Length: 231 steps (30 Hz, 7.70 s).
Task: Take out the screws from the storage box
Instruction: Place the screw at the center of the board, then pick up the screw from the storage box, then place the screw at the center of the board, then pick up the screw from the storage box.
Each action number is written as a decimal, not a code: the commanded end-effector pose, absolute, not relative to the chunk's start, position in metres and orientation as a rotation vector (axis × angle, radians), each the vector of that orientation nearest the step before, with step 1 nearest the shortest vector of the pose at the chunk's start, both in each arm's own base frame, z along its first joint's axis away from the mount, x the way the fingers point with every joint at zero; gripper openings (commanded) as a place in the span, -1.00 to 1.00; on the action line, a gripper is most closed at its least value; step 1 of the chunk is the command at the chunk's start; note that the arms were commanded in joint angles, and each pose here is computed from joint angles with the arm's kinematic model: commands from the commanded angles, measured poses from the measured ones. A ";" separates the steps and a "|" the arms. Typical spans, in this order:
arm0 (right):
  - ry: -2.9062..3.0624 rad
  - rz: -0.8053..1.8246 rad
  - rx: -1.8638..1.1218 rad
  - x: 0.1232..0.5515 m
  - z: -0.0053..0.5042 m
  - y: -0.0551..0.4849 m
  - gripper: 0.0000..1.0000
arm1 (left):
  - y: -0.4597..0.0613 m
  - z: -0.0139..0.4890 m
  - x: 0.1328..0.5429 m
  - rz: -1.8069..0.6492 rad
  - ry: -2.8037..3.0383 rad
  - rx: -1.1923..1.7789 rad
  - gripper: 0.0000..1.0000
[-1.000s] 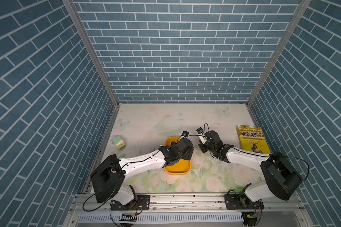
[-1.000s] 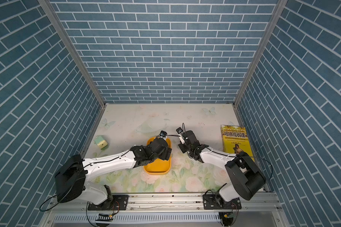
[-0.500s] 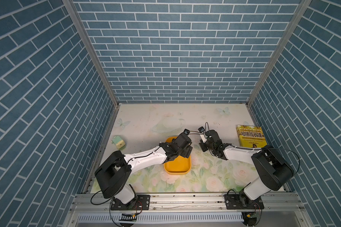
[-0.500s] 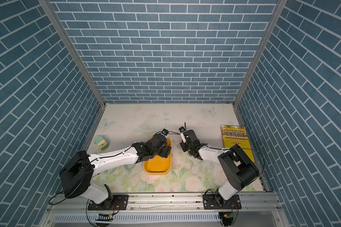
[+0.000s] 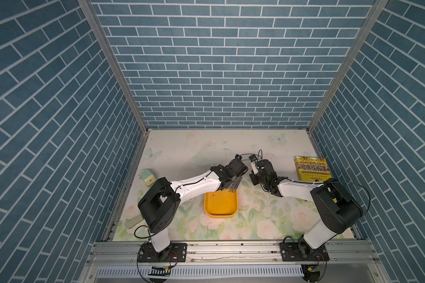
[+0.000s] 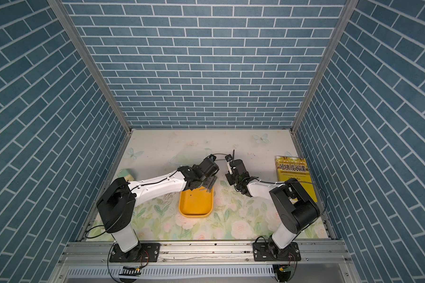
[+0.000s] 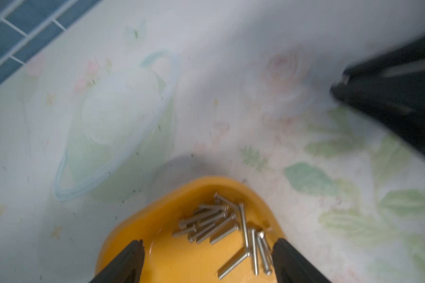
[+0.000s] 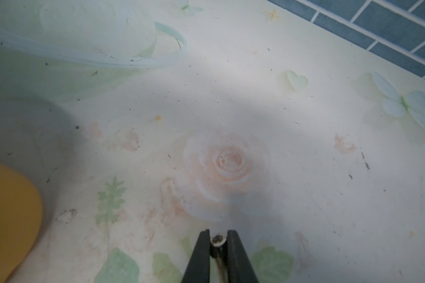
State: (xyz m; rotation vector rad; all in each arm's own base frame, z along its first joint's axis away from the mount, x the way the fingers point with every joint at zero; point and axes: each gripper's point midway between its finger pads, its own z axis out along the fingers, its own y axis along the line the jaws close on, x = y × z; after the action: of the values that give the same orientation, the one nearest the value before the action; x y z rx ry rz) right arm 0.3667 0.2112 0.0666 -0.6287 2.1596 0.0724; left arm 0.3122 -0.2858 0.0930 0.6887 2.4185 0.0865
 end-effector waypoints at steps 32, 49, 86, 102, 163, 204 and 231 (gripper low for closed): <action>2.292 0.063 -0.605 0.357 0.031 0.202 -0.60 | -0.283 0.037 0.290 -0.110 2.591 0.752 0.28; 2.261 0.084 -0.603 0.358 0.039 0.205 -0.39 | -0.275 0.015 0.292 -0.021 2.641 0.771 0.04; 2.135 0.188 -0.643 0.364 0.070 0.225 -0.37 | -0.270 0.029 0.294 -0.052 2.596 0.702 -1.00; 1.866 0.239 -0.827 0.374 0.137 0.263 -0.36 | -0.253 0.071 0.309 -0.197 2.419 0.517 -1.00; 1.840 0.205 -1.771 0.314 0.049 0.384 -0.37 | -0.064 0.012 0.332 -0.011 2.598 -0.401 -0.44; 2.027 0.159 -1.835 0.303 0.022 0.377 -0.46 | -0.068 0.092 0.332 -0.168 2.345 -0.351 0.33; 2.163 0.184 -1.801 0.299 0.008 0.375 -1.00 | -0.071 0.097 0.331 -0.200 2.330 -0.341 0.53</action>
State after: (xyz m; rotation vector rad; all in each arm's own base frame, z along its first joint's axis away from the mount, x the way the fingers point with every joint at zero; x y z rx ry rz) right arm 0.3122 0.3878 0.0296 -1.7713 2.0709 0.1907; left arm 0.3332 -0.0741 0.0970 -0.3413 2.3324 -0.2073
